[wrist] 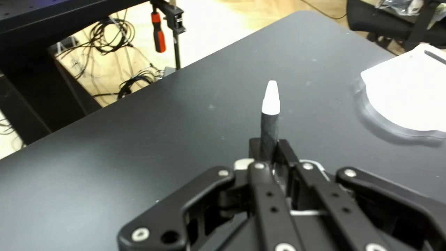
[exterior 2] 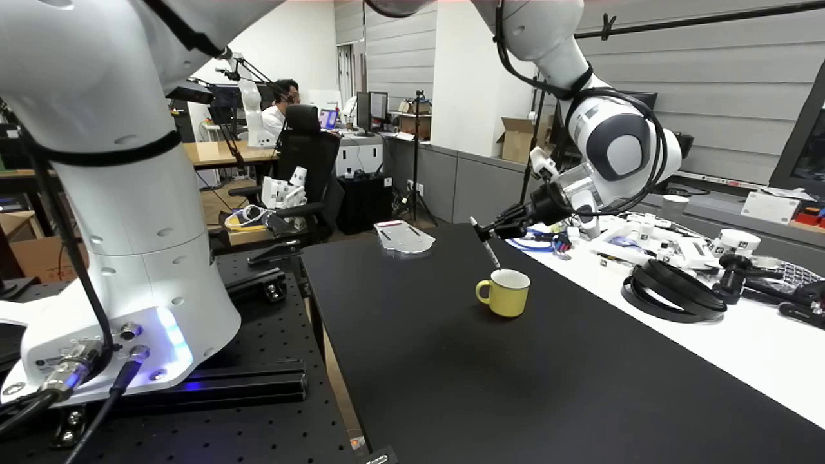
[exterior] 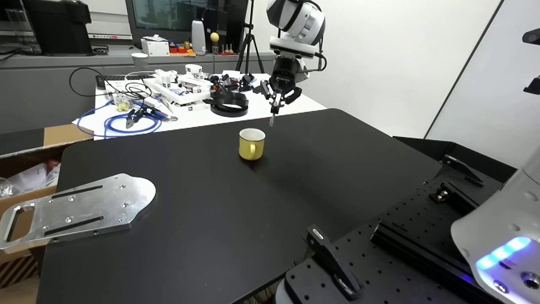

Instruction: Put the pen in the cup

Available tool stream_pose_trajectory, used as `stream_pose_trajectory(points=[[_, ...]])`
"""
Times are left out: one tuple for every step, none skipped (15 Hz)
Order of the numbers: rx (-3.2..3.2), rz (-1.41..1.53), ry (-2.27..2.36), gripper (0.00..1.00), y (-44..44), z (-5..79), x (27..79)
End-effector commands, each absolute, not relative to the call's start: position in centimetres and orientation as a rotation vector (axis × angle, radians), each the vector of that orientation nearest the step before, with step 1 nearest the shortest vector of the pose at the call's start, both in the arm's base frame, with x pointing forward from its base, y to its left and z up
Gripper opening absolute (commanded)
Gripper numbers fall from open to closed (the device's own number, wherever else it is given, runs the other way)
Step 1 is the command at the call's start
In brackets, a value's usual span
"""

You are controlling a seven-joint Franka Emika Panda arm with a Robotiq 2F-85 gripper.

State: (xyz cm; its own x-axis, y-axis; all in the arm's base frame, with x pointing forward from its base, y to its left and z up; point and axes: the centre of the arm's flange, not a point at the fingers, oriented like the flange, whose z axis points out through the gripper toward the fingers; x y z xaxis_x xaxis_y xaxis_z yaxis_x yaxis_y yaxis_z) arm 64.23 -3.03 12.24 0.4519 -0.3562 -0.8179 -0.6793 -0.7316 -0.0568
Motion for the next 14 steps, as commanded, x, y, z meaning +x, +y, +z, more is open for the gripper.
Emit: stream_pose_trajectory(points=[[-2.117,1.171,0.988,0.03,-2.9,11.4,68.8],[-2.06,1.163,1.013,0.03,-2.9,10.9,69.2],[-2.003,1.151,1.037,0.03,-3.0,10.4,69.5],[-1.946,1.146,1.059,0.03,-3.2,9.8,69.6],[-1.907,1.137,1.077,0.03,-3.4,9.1,69.8],[-1.878,1.124,1.093,0.03,-3.7,8.4,69.7],[-1.858,1.108,1.111,0.03,-4.1,7.6,69.7],[-1.839,1.099,1.122,0.03,-4.3,6.8,69.7],[-1.83,1.091,1.137,0.03,-4.7,5.8,69.6],[-1.825,1.082,1.146,0.03,-5.1,5.0,69.6],[-1.835,1.062,1.159,0.03,-5.3,4.2,69.4],[-1.841,1.049,1.166,0.03,-5.5,3.4,69.2],[-1.848,1.034,1.178,0.03,-5.7,2.8,69.1],[-1.852,1.017,1.184,0.03,-5.8,2.2,69.0]])
